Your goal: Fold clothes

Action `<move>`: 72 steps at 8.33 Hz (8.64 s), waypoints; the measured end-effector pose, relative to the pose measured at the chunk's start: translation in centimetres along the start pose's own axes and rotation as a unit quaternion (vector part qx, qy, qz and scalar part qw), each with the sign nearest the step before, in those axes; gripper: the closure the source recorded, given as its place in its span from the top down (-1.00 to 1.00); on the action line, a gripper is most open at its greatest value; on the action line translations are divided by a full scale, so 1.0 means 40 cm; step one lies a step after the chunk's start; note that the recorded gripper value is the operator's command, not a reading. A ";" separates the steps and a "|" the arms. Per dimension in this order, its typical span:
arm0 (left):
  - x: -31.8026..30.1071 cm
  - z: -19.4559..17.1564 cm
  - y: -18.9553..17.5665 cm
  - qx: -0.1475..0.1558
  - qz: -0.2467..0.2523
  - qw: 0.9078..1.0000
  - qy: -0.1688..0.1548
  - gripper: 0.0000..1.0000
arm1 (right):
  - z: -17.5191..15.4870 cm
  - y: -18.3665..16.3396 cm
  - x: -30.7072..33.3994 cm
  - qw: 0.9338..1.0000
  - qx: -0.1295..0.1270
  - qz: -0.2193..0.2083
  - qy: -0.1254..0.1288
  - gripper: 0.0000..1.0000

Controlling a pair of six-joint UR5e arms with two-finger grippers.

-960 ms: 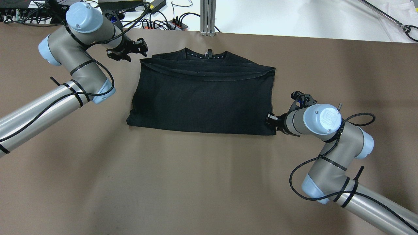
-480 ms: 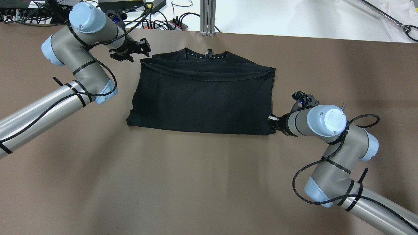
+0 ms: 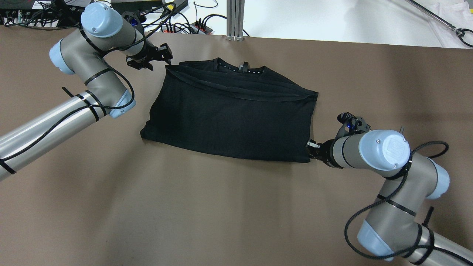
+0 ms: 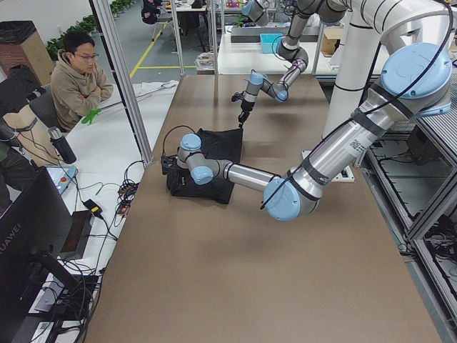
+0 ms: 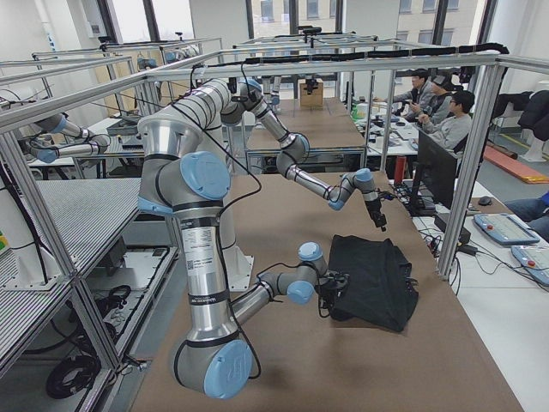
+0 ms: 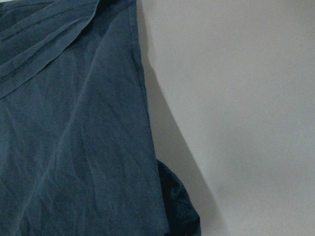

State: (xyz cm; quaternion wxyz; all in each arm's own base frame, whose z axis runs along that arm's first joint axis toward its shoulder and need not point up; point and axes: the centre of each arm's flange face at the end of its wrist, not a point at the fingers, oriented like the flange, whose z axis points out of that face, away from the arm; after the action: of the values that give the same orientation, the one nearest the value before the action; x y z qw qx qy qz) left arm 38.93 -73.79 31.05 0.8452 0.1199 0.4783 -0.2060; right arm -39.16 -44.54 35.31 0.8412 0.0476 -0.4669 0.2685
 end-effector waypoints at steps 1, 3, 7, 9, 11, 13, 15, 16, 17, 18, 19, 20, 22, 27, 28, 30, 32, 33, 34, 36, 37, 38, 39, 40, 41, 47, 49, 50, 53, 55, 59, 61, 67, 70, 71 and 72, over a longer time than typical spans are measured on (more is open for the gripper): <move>0.004 0.000 0.001 0.000 0.000 1.000 0.001 0.43 | -0.065 0.059 0.006 1.000 -0.012 0.013 0.008 -1.00; 0.012 -0.002 0.003 -0.001 0.001 1.000 0.002 0.43 | -0.183 0.237 -0.001 0.998 -0.057 0.030 0.025 -1.00; 0.029 -0.009 0.003 0.000 0.002 1.000 0.006 0.44 | -0.385 0.595 0.010 0.982 -0.164 0.013 0.090 -0.55; 0.033 -0.004 0.013 -0.002 0.003 1.000 0.006 0.44 | -0.340 0.553 -0.003 0.991 -0.095 0.025 0.092 0.11; 0.038 0.002 0.024 -0.004 -0.006 1.000 0.008 0.44 | -0.259 0.434 -0.042 0.995 -0.028 0.057 0.083 0.14; 0.035 0.004 0.027 -0.005 -0.012 1.000 0.008 0.44 | -0.131 0.340 -0.061 0.994 0.007 0.078 0.075 0.14; 0.033 0.006 0.030 -0.005 -0.012 1.000 0.008 0.44 | -0.011 0.297 -0.038 0.994 0.019 0.075 0.077 0.13; 0.034 0.006 0.030 -0.005 -0.012 1.000 0.008 0.44 | 0.026 0.289 -0.024 0.994 0.021 0.068 0.082 0.11; 0.037 0.007 0.032 -0.006 -0.011 1.000 0.008 0.44 | 0.053 0.286 -0.010 0.994 0.023 0.065 0.090 0.08; 0.042 0.011 0.040 -0.007 -0.009 1.000 0.008 0.44 | 0.068 0.288 -0.002 0.993 0.023 0.066 0.094 0.00; 0.047 0.014 0.045 -0.004 -0.008 1.000 0.008 0.44 | 0.077 0.295 0.004 0.993 0.022 0.066 0.097 -0.58; 0.050 0.017 0.050 -0.003 -0.008 1.000 0.008 0.44 | 0.084 0.304 0.010 0.993 0.020 0.066 0.100 -1.00; 0.057 0.021 0.058 -0.001 -0.007 1.000 0.008 0.44 | 0.089 0.312 0.013 0.992 0.018 0.065 0.103 -1.00; 0.065 0.019 0.073 0.004 -0.011 1.000 0.011 0.44 | -0.016 0.346 0.013 0.994 -0.020 0.063 0.082 -1.00; 0.061 0.020 0.073 0.004 -0.012 1.000 0.011 0.44 | -0.075 0.407 0.029 0.994 -0.054 0.054 0.075 -1.00; 0.057 0.021 0.074 0.005 -0.012 1.000 0.010 0.44 | -0.160 0.571 0.042 0.989 -0.122 0.053 0.069 -0.92; 0.054 0.021 0.075 0.004 -0.013 1.000 0.010 0.58 | -0.230 0.720 0.053 0.980 -0.183 0.036 0.067 0.90; 0.058 0.017 0.076 0.004 -0.013 1.000 0.012 0.65 | -0.249 0.764 0.058 0.977 -0.199 0.029 0.066 0.90; 0.073 -0.005 0.082 0.006 -0.015 1.000 0.021 0.66 | -0.258 0.783 0.057 0.976 -0.204 0.026 0.064 0.90; 0.056 -0.066 0.155 0.002 -0.029 0.998 0.048 0.91 | -0.249 0.746 0.035 0.985 -0.162 0.034 0.041 0.90; 0.018 -0.097 0.223 -0.002 -0.036 0.998 0.061 0.95 | -0.236 0.710 0.021 0.993 -0.113 0.036 0.020 0.90; -0.030 -0.132 0.323 -0.001 -0.038 0.997 0.072 0.93 | -0.214 0.671 0.007 0.997 -0.062 0.033 0.002 0.90; -0.077 -0.164 0.419 -0.003 -0.037 0.996 0.080 0.92 | -0.197 0.622 -0.021 0.999 -0.023 0.024 -0.013 0.90; -0.123 -0.194 0.491 -0.007 -0.039 0.996 0.083 0.92 | -0.176 0.559 -0.049 1.000 0.011 0.008 -0.021 0.90; -0.156 -0.209 0.542 -0.007 -0.040 0.996 0.082 0.92 | -0.150 0.486 -0.072 0.999 0.042 -0.008 -0.020 0.90; -0.207 -0.112 0.764 -0.016 -0.020 0.998 0.052 0.27 | -0.079 0.310 -0.094 0.995 0.097 -0.030 -0.014 0.90; -0.203 -0.088 0.790 -0.023 -0.027 0.998 0.047 -0.41 | -0.067 0.299 -0.091 0.994 0.100 -0.032 -0.009 0.90; -0.199 -0.084 0.795 -0.024 -0.028 0.998 0.047 -0.60 | -0.061 0.297 -0.088 0.994 0.101 -0.033 -0.006 0.90; -0.198 -0.075 0.797 -0.026 -0.027 0.998 0.046 -1.00 | -0.052 0.294 -0.084 0.994 0.102 -0.034 -0.002 0.90; -0.198 -0.085 0.760 -0.019 -0.020 0.998 0.048 -1.00 | -0.052 0.295 -0.084 0.994 0.102 -0.034 -0.002 0.90; -0.132 -0.087 0.545 -0.005 -0.003 0.999 0.053 -1.00 | -0.052 0.297 -0.086 0.994 0.101 -0.033 -0.003 0.90; -0.002 0.018 0.376 0.018 -0.012 0.999 0.032 -1.00 | -0.053 0.298 -0.087 0.994 0.100 -0.034 -0.004 0.90; 0.406 0.130 0.133 0.067 -0.028 0.997 -0.015 1.00 | -0.053 0.305 -0.094 0.994 0.099 -0.038 -0.006 0.90; 0.336 0.119 0.148 0.070 -0.021 0.997 -0.001 1.00 | -0.014 0.366 -0.184 0.995 0.090 -0.044 -0.014 0.54; 0.319 0.108 0.153 0.070 -0.018 0.997 0.005 1.00 | -0.014 0.391 -0.221 0.995 0.085 -0.052 -0.007 0.25; 0.315 0.097 0.155 0.071 -0.017 0.997 0.011 1.00 | -0.017 0.423 -0.258 0.993 0.080 -0.083 0.017 0.00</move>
State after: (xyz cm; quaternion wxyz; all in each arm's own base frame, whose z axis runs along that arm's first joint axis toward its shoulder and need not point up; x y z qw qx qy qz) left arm 50.50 -72.79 22.25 0.8258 0.1736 0.4734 -0.2526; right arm -51.37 -34.10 23.67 0.8618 0.1493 -0.4240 0.2350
